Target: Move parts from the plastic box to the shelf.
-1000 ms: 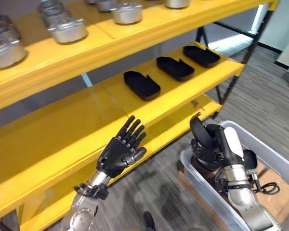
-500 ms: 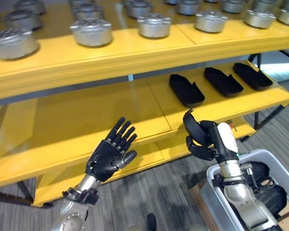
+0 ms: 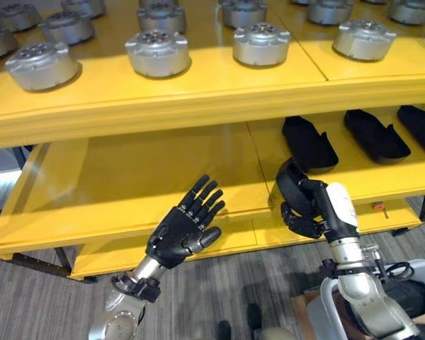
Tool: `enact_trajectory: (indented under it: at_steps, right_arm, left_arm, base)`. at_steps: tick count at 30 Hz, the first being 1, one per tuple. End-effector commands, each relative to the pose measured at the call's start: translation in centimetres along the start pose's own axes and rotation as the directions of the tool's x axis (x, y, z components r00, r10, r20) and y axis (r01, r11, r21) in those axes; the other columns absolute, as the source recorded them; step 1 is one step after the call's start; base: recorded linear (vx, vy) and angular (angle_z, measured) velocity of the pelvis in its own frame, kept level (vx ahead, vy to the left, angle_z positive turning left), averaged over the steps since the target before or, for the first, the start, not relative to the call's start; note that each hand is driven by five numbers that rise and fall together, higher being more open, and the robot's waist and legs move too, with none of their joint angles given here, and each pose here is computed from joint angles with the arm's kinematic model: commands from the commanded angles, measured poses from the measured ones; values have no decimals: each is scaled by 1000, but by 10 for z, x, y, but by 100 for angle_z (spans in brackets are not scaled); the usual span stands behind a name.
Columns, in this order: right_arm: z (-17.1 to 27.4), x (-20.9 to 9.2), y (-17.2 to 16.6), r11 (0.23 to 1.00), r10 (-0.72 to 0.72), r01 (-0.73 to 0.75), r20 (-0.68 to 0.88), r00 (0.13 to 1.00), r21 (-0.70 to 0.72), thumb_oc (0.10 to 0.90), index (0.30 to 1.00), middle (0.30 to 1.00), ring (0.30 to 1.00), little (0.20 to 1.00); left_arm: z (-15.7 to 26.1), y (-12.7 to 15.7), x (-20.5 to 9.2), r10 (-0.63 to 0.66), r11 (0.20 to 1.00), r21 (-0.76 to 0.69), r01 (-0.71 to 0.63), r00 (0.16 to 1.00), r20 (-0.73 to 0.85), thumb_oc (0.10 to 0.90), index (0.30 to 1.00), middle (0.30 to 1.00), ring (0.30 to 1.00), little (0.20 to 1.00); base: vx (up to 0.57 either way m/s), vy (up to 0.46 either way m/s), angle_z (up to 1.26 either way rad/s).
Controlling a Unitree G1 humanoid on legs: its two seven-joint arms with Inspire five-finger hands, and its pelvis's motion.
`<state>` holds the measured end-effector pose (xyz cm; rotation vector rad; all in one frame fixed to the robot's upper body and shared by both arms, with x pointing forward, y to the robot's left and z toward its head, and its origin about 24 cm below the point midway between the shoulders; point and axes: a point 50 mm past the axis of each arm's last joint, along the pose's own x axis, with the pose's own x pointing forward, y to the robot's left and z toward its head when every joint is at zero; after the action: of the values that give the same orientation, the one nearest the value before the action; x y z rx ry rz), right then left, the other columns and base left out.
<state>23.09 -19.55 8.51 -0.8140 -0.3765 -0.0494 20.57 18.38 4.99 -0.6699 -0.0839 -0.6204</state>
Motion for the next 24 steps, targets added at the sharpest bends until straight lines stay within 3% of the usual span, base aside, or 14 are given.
enact_trajectory:
  at_steps: [1, 8, 16, 24]
  right_arm:
    - [40, 30, -30, 982, -186, 174, 260, 947, 68, 400, 300, 300, 300, 300]
    - [45, 31, -26, 988, -153, 148, 308, 939, 39, 400, 300, 300, 300, 300]
    - [46, 39, -28, 989, -140, 150, 343, 929, -1, 400, 300, 300, 300, 300]
    - [51, 39, -42, 991, -82, 116, 396, 914, -62, 400, 300, 300, 300, 300]
  left_arm:
    - [39, -18, 19, -183, 980, 115, 165, 969, 167, 900, 1000, 1000, 1000, 1000]
    - [43, -19, 19, -182, 975, 158, 155, 969, 169, 900, 1000, 1000, 1000, 1000]
    - [42, -18, 30, -185, 981, 91, 170, 965, 187, 900, 1000, 1000, 1000, 1000]
    - [34, -5, 23, 25, 963, 267, -42, 997, 66, 900, 1000, 1000, 1000, 1000]
  base:
    - [114, -144, 3]
    - [52, -111, 6]
    - [-27, -19, 24]
    - [41, 232, 23]
